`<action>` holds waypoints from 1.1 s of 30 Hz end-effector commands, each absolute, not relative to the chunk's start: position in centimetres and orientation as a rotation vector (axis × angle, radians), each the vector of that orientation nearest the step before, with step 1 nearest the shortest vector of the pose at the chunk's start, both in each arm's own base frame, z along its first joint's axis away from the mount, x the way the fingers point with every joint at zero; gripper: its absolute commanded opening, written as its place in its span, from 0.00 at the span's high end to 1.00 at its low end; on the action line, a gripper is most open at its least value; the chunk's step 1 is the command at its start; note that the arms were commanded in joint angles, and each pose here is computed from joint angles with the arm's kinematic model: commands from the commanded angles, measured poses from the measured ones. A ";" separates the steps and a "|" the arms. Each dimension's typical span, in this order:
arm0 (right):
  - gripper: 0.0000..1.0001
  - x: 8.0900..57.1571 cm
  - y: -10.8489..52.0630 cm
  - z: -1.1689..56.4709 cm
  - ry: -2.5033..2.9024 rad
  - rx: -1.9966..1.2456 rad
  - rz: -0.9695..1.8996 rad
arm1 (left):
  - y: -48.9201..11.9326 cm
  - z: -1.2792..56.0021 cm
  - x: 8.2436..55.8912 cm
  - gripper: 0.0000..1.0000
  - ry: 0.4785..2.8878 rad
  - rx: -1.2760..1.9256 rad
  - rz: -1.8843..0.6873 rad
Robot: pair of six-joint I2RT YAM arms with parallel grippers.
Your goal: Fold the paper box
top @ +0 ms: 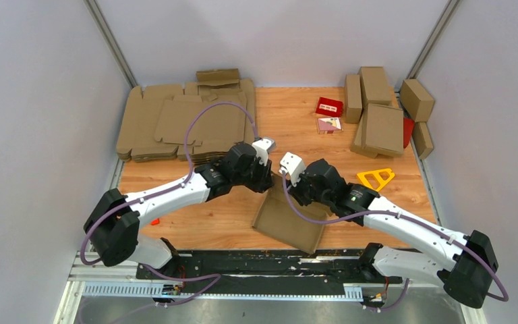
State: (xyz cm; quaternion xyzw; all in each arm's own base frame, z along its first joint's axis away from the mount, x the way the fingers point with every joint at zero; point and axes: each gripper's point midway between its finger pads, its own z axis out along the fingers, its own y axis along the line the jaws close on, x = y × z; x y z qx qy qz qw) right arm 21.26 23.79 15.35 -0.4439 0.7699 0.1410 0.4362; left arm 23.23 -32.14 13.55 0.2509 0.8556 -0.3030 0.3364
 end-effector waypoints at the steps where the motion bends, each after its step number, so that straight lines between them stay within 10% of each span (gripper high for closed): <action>1: 0.67 21.2 24.2 15.3 1.900 -1.105 0.374 | -34.0 16.4 23.5 0.80 2.210 0.573 -0.902; 20: 0.54 20.1 23.2 16.0 1.908 -1.080 0.404 | -30.2 14.5 21.5 0.95 2.014 0.509 -0.860; 33: 0.01 18.5 21.1 19.0 1.907 -0.928 0.460 | -28.7 14.6 20.5 0.97 1.885 0.507 -0.754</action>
